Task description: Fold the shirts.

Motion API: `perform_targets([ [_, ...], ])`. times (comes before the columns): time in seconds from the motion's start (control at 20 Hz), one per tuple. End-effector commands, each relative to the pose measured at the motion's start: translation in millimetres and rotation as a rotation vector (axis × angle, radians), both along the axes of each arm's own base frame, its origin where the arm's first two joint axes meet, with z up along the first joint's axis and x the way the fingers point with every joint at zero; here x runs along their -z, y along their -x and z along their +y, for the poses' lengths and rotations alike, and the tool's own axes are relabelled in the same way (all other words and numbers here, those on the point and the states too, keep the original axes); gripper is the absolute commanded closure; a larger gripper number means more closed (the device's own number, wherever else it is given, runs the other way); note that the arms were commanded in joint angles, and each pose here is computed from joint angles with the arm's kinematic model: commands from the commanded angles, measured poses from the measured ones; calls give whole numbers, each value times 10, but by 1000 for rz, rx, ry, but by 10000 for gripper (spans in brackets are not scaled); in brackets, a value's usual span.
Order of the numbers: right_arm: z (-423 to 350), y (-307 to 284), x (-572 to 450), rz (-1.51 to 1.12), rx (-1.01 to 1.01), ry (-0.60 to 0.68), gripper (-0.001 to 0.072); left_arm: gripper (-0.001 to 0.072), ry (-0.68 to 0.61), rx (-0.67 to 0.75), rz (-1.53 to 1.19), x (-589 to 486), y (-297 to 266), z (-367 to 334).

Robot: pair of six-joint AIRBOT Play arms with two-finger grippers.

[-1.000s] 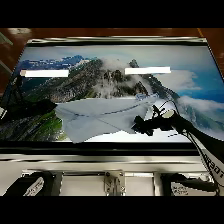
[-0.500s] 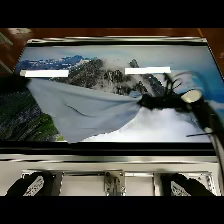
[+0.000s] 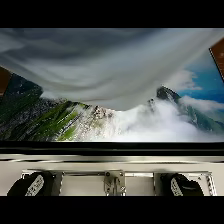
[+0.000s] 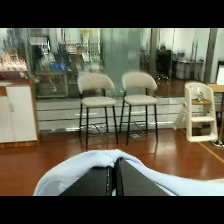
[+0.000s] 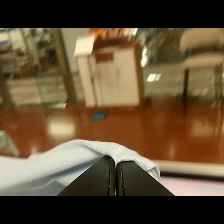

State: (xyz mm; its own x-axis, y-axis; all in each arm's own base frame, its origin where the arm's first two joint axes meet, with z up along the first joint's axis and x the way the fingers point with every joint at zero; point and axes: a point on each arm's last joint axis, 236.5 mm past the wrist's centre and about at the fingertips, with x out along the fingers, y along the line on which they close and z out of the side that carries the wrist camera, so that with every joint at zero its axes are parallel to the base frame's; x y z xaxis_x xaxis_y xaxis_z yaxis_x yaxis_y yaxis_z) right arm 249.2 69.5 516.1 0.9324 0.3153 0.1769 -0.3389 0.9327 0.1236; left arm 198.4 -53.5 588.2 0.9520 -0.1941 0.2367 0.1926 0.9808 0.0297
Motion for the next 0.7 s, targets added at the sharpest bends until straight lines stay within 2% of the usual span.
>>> perform_targets([
  [0.0, -219, 668, -290, -71, 164, 26, 651, 670, 27, -164, -19, -17, 553, 219],
  [0.15, -380, 784, -60, 30, 240, -9, 651, 670, 6, -241, 73, 262, 725, 326],
  [0.3, -469, 675, 472, 256, 272, 37, 651, 669, -4, -241, 226, 627, 668, 334],
  [0.55, -685, 380, 2127, 984, 245, 174, 651, 669, -21, -215, 664, 1869, -28, 533],
  [0.65, -781, 132, 2738, 1190, 213, 207, 651, 670, -36, -184, 871, 2601, -417, 644],
])
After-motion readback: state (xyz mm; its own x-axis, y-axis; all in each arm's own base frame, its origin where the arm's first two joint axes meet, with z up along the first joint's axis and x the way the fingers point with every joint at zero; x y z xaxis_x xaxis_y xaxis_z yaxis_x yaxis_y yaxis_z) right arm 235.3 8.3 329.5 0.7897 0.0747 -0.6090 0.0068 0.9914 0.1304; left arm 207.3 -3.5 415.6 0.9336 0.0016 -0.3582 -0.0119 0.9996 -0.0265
